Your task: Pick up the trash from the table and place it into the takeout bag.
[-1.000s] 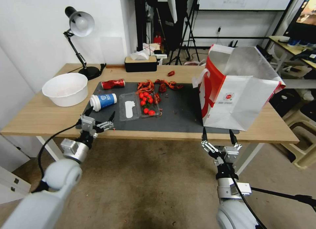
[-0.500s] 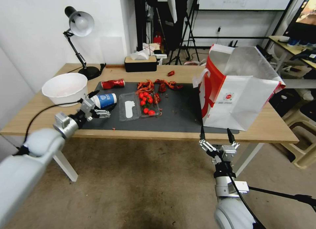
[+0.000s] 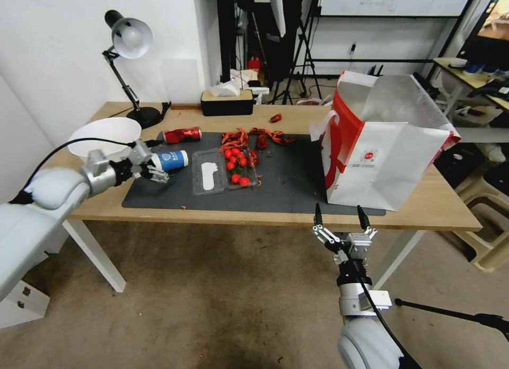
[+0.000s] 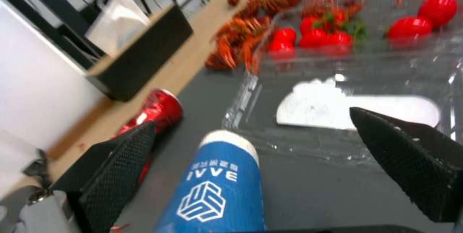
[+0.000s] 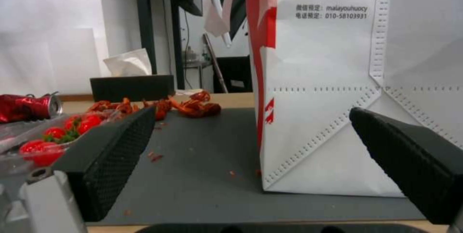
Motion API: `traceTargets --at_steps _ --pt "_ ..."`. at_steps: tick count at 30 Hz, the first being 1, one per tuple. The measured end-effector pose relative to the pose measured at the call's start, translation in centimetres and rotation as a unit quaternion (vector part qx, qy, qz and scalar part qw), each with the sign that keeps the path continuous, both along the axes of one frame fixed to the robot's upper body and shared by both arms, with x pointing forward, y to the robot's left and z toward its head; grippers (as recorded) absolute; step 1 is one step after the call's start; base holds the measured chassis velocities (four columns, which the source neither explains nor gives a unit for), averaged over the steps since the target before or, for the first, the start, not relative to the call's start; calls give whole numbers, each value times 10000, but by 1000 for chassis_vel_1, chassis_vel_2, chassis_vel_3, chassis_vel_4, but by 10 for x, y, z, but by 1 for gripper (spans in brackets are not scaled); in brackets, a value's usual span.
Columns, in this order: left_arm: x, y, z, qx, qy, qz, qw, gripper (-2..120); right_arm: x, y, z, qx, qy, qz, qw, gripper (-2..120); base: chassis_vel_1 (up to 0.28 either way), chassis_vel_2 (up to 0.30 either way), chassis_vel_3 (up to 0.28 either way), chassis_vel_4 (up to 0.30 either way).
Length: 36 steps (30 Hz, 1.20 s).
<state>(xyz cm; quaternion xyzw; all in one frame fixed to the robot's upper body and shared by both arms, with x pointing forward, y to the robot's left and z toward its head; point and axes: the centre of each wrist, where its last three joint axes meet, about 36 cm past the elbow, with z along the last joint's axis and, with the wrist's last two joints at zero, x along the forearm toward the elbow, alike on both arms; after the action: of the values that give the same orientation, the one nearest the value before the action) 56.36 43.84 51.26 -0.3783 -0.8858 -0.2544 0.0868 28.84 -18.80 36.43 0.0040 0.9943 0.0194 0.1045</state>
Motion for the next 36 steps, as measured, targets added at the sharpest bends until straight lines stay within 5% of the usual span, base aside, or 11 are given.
traceTargets --at_steps 11,36 --pt "31 9 5 539 324 -165 9979 100 0 1 1 19 -12 -78 10000 100 0 0 0 0" --pt "30 48 23 1140 750 -121 9906 100 0 3 -1 23 -2 -60 10000 100 0 0 0 0"
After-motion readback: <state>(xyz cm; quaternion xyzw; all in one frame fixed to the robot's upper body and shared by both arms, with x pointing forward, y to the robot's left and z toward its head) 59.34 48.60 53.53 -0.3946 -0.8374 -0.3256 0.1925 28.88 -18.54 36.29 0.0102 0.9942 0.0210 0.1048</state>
